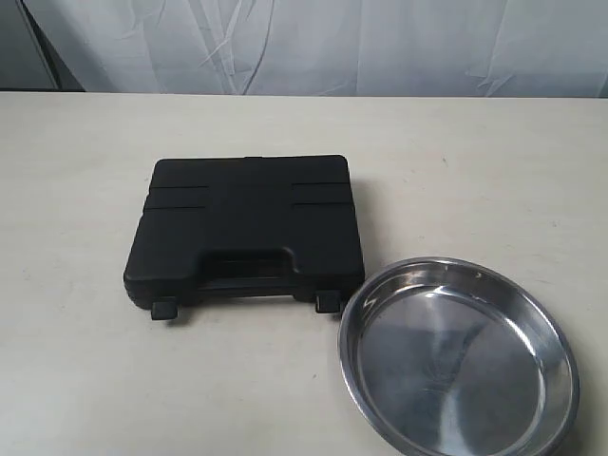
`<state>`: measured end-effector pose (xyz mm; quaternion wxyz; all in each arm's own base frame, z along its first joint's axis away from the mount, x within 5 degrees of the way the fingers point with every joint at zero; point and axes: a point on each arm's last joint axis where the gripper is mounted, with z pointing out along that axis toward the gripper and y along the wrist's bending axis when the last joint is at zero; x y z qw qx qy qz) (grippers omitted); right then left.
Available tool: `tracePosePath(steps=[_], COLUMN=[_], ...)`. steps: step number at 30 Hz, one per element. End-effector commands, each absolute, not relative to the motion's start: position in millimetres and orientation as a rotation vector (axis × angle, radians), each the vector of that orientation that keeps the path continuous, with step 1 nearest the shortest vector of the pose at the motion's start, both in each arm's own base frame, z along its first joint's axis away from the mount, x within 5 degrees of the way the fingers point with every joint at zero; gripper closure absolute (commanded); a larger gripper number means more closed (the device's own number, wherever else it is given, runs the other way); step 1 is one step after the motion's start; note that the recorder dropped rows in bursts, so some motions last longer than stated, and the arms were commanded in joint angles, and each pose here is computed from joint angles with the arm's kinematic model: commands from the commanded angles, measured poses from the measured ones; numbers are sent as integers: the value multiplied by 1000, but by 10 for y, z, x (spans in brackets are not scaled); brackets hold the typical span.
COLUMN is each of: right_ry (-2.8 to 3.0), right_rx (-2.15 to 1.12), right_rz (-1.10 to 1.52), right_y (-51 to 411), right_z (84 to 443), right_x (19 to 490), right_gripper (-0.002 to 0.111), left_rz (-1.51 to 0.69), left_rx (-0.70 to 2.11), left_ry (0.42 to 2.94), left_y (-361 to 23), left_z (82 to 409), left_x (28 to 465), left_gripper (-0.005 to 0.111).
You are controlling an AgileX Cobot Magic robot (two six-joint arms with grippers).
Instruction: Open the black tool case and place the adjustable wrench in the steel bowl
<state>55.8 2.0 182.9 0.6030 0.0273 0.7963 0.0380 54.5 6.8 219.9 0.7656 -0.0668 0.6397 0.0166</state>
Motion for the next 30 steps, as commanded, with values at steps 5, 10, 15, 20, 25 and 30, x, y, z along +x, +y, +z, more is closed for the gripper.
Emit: tracePosePath(steps=[5, 10, 15, 20, 25, 30], right_ry=[1827, 1694, 1349, 1137, 1286, 1585], right_rx=[57, -33, 193, 566, 490, 254], right_rz=[89, -24, 225, 628, 592, 273], right_y=[22, -3, -14, -92, -16, 14], right_z=[1832, 1950, 2254, 2353, 2549, 3229], right_x=[559, 582, 569, 537, 569, 819], right_gripper=[109, 109, 109, 109, 109, 109], left_rz=[35, 35, 35, 35, 35, 35], left_rx=[-143, -143, -143, -143, -143, -143], left_ry=[1386, 1386, 1386, 1386, 1386, 1386], left_y=[67, 67, 67, 67, 67, 67], left_z=[2214, 2214, 2214, 2214, 2214, 2214], left_x=[547, 547, 547, 547, 547, 547], left_gripper=[106, 106, 106, 106, 106, 106])
